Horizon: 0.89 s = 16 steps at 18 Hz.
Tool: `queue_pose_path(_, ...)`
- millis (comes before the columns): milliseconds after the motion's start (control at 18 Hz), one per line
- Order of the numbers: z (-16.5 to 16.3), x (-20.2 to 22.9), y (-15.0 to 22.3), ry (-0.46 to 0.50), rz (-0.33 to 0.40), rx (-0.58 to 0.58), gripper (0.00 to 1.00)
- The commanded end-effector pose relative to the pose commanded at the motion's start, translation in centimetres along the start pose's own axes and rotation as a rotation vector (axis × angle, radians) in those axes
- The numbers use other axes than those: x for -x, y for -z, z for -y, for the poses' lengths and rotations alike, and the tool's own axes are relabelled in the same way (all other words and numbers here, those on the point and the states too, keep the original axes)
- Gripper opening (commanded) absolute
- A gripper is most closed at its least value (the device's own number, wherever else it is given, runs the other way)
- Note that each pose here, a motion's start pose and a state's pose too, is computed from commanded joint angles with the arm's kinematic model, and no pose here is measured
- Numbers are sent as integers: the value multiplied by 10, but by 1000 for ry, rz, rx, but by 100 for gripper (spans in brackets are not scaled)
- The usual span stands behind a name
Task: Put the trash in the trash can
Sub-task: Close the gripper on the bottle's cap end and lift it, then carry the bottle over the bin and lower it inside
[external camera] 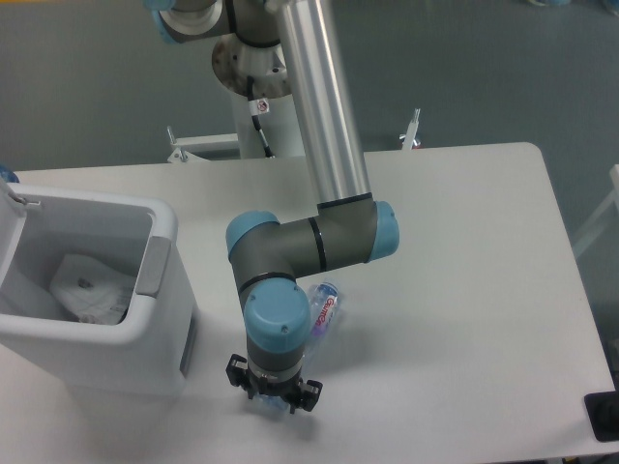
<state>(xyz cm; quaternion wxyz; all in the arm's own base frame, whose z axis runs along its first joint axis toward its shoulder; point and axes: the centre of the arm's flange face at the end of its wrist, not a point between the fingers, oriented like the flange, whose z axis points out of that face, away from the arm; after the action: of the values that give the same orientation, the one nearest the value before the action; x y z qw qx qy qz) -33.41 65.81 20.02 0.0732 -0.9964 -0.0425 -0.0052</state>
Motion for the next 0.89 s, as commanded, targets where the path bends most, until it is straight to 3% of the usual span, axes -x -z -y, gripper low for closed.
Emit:
queue_pose_path(278, 12, 12, 44, 3, 39, -80, 36)
queue_pose_path(611, 26, 57, 161, 68, 39, -324, 36)
queue_pose_path(889, 14, 87, 260, 148, -39, -547, 36)
